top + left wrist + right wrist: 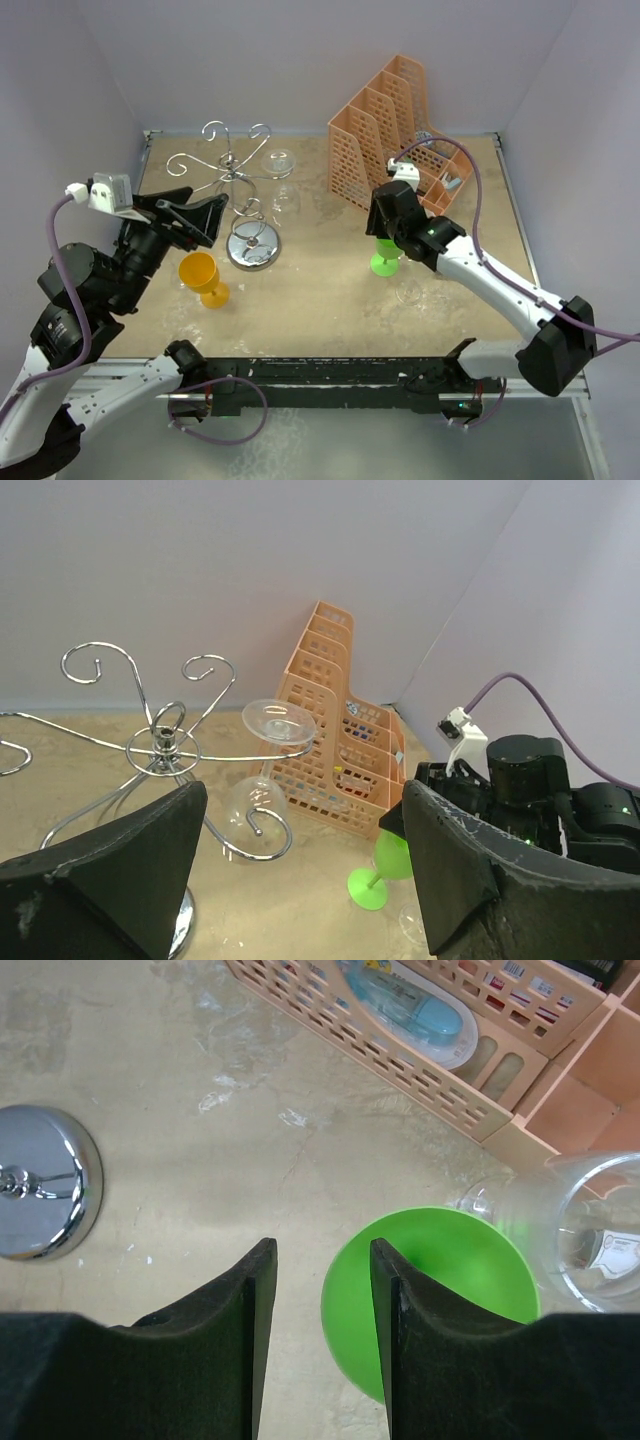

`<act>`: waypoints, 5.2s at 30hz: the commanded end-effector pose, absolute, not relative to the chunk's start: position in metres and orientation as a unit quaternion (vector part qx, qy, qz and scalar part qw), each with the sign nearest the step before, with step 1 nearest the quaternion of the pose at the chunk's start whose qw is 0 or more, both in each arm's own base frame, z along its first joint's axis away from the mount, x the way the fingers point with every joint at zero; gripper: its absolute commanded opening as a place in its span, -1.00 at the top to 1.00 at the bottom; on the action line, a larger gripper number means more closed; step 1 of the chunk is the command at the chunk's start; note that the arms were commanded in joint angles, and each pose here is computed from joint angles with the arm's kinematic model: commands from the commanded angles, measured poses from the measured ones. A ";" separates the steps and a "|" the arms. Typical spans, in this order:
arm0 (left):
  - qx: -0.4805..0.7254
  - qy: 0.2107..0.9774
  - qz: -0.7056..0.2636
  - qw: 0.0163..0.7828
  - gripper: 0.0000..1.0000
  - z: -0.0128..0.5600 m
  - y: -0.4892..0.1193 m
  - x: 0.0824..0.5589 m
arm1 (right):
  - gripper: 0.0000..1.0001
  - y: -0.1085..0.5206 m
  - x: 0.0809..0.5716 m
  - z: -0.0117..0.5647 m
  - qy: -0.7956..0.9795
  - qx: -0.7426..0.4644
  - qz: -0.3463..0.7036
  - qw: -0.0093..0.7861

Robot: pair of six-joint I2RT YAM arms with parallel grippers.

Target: Place the wine glass upside down on the wine glass rack

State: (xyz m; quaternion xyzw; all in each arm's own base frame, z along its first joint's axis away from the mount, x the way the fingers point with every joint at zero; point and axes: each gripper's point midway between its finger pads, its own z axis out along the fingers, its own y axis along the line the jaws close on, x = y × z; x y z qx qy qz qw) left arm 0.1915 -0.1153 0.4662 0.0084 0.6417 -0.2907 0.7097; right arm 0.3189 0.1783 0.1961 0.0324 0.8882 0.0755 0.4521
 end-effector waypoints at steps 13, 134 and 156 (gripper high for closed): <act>-0.016 0.608 -0.328 0.723 -0.47 0.497 -0.117 0.190 | 0.46 0.179 0.328 0.177 0.890 0.040 0.057 0.450; 0.264 0.532 -0.385 0.706 1.00 0.492 -0.285 0.201 | -0.26 0.227 0.216 0.485 0.622 0.004 0.547 0.561; 0.365 0.506 -0.318 0.713 1.00 0.463 -0.299 0.204 | -0.21 0.229 0.180 0.504 0.542 -0.043 0.623 0.563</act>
